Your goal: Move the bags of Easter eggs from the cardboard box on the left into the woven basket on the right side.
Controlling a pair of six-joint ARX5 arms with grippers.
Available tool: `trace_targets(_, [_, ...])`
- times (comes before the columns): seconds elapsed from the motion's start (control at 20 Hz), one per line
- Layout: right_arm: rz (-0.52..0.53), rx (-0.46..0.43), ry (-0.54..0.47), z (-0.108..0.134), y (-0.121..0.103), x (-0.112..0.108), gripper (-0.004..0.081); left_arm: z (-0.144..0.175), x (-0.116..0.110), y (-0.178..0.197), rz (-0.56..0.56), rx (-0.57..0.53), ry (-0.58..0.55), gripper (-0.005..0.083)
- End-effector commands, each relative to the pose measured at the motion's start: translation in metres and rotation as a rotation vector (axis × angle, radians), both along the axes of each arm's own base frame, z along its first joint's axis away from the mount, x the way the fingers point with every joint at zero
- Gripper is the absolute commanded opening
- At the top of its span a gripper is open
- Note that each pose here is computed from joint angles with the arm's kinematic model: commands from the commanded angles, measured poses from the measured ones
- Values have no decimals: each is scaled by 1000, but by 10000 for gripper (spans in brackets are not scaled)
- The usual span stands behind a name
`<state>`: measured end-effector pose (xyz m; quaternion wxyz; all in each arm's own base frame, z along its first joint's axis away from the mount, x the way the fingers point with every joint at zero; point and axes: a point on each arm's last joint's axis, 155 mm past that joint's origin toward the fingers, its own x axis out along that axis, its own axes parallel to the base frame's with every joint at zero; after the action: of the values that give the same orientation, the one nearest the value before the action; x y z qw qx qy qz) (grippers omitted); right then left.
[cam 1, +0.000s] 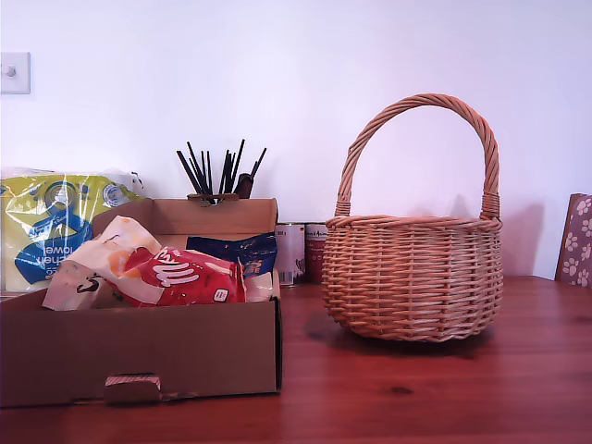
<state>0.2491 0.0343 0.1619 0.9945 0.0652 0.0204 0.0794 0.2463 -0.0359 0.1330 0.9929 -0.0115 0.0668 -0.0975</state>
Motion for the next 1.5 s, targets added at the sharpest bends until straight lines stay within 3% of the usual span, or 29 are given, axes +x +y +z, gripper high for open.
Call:
trace_targets(0.0, [56, 4, -4, -2, 11, -2, -12, 11, -2, -16, -84, -21, -53, -24])
trace_targets(0.1, [128, 8, -14, 2, 26, -5, -12, 31, -8, -33, -171, -46, -106, -24])
trace_targets(0.25, [220, 87, -20, 15, 44, -13, -12, 62, -19, -50, -256, -185, -140, -24])
trace_targets(0.4, [255, 106, -30, 20, 52, -16, -12, 82, -33, -68, -356, -195, -123, -24])
trace_targets(0.7, [351, 96, -32, 38, 72, -31, -12, 76, -42, -90, -496, -19, 106, -24])
trace_targets(1.15, [384, -108, 247, 51, 71, -55, -12, 38, -10, -108, -665, 270, 504, -15])
trace_targets(1.2, [385, -118, 256, 54, 71, -54, -12, 36, -3, -112, -672, 271, 527, 76])
trace_targets(1.35, [390, -141, 280, 56, 73, -48, -12, 27, 19, -116, -615, 185, 644, 765])
trace_targets(1.45, [391, -144, 309, 50, 74, -45, -12, 20, 38, -115, -579, 200, 680, 774])
